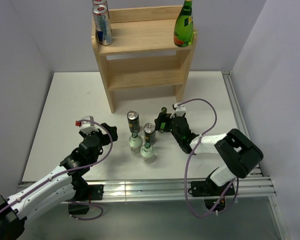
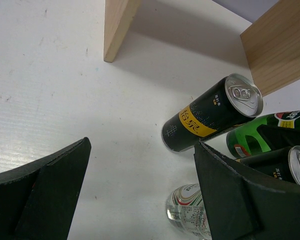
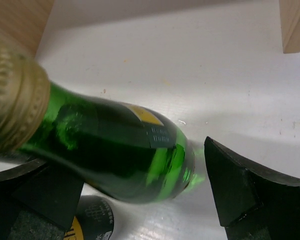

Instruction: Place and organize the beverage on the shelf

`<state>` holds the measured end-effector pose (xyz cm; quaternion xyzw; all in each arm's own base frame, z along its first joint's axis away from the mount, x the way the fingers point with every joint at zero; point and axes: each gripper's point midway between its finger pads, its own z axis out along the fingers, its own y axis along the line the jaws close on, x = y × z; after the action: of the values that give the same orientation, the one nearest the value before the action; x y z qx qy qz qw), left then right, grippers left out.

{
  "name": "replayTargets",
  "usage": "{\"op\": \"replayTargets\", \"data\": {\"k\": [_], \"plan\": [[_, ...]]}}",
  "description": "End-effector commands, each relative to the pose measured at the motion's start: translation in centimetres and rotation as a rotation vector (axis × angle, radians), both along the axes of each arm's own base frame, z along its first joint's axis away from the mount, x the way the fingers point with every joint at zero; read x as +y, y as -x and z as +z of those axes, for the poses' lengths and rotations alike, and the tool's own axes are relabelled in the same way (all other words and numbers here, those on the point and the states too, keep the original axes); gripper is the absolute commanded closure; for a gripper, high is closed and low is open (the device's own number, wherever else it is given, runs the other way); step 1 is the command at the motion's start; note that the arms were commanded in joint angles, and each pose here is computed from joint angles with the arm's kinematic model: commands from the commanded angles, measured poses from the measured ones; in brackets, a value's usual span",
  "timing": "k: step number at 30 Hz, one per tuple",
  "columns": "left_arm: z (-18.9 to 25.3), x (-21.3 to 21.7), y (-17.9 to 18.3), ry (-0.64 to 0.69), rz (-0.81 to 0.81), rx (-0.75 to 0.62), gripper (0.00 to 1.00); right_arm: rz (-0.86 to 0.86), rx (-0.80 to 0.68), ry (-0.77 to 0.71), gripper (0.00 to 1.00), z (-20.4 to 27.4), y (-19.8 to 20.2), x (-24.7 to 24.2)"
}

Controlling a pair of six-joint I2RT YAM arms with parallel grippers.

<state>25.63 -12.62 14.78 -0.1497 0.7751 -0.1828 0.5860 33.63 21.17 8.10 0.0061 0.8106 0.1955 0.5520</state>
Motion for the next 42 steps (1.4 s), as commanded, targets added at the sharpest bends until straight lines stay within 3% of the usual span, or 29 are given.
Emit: {"op": "replayTargets", "data": {"k": [1,19,22,23,25,27,28,34,42], "plan": [[0.5,-0.2,-0.1,0.005,-0.012,-0.027,0.09,-0.035,-0.098,-0.020,0.00,2.5,-2.4,0.7],[0.4,-0.4,-0.1,0.000,-0.021,-0.024,0.09,-0.083,-0.122,-0.002,0.03,-0.1,-4.1,0.7],[0.4,-0.4,-0.1,0.002,-0.020,-0.024,0.09,-0.094,-0.127,0.003,0.23,-0.3,-4.2,0.5],[0.4,-0.4,-0.1,0.001,-0.020,-0.024,0.09,-0.099,-0.126,0.002,0.40,-0.4,-4.2,0.5],[0.4,-0.4,-0.1,0.003,-0.022,-0.025,0.09,-0.091,-0.125,0.007,0.52,-0.4,-4.3,0.6],[0.4,-0.4,-0.1,0.002,-0.023,-0.023,0.09,-0.084,-0.116,0.022,0.90,-0.5,-4.5,0.9],[0.5,-0.5,-0.1,0.004,-0.023,-0.026,0.09,-0.084,-0.114,0.024,0.97,-0.5,-4.5,0.9],[0.4,-0.4,-0.2,0.000,-0.017,-0.023,0.09,-0.065,-0.131,0.057,1.00,2.2,-4.2,1.4],[0.5,-0.3,-0.2,0.000,-0.013,-0.025,0.09,-0.100,-0.222,0.098,1.00,15.5,-3.3,1.2]]}}
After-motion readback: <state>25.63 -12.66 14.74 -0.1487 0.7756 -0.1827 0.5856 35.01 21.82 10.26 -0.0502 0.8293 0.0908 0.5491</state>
